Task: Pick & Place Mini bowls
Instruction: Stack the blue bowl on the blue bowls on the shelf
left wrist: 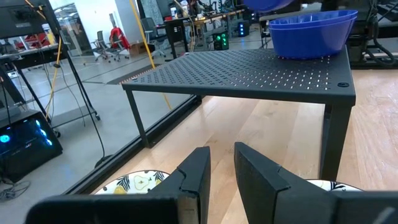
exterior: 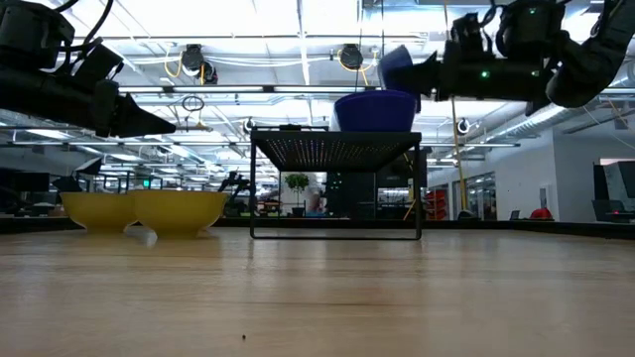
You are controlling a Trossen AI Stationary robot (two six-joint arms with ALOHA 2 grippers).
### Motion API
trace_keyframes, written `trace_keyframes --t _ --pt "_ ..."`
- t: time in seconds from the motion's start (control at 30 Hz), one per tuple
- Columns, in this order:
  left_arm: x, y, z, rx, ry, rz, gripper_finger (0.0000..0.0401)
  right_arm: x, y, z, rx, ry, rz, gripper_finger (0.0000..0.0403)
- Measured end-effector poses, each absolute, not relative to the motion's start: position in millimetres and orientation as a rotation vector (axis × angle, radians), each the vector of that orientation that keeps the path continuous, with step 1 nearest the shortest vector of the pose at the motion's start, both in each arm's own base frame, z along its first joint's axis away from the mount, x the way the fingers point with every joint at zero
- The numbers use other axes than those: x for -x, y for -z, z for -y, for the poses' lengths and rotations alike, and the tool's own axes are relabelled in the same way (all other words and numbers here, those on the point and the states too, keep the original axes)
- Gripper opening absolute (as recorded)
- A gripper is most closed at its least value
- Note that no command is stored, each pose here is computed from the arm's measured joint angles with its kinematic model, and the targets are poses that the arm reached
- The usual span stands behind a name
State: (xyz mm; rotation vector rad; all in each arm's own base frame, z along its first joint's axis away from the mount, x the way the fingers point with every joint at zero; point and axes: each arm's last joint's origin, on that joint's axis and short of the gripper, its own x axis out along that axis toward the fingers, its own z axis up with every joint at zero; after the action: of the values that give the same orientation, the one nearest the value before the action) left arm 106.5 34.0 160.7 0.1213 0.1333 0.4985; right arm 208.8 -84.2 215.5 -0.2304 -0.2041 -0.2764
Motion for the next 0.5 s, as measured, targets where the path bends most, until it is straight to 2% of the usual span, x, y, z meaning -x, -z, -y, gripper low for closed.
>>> trace_keyframes --t 0.33,0.5 --pt "-106 -161 -34 -0.121 -0.498 -0.133 0.0077 -208 -224 73 0.088 -0.085 0.295 0.0004" --pt "-106 -161 -34 -0.121 -0.498 -0.133 0.0077 -221 -250 68 0.030 -0.176 0.370 0.0003"
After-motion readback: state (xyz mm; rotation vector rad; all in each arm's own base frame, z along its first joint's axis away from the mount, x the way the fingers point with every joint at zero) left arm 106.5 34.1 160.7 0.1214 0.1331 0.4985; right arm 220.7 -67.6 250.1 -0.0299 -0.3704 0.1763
